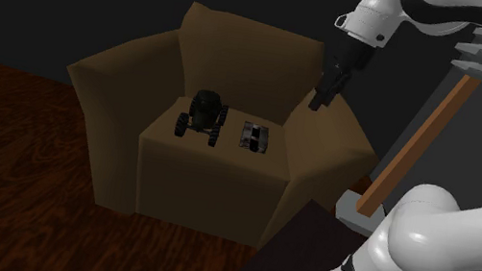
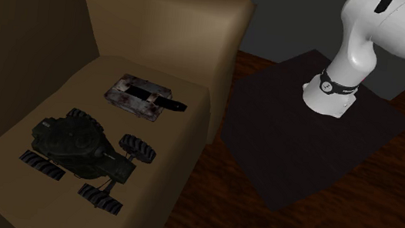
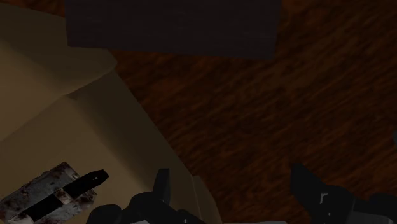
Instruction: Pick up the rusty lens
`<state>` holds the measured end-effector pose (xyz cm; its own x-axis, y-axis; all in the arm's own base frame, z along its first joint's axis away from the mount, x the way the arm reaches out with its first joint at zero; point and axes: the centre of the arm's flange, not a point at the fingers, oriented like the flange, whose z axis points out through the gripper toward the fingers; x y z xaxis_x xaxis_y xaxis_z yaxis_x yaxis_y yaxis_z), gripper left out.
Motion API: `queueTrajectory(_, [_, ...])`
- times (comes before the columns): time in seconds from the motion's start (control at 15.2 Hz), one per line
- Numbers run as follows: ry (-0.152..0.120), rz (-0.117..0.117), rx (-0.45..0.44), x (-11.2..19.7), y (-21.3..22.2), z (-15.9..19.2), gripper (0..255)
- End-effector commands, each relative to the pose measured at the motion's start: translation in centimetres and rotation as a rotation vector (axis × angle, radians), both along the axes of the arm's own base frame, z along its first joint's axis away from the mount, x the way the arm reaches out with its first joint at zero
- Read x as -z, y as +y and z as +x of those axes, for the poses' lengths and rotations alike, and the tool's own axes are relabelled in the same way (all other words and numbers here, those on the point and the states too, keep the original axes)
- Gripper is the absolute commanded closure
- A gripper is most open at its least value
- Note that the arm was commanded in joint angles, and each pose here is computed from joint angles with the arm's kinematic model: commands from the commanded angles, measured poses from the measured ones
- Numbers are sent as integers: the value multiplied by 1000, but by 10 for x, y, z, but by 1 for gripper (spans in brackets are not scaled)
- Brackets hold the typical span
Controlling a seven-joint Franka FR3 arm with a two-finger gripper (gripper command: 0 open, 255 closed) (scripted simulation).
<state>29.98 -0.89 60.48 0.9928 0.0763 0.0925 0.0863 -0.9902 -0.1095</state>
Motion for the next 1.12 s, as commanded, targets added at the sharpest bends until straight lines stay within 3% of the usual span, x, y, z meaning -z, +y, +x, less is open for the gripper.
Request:
queueTrajectory(0.0, [0,0,0,0,0,0,0])
queueTrajectory(1.06, [148,20,394,136,-65,163,0])
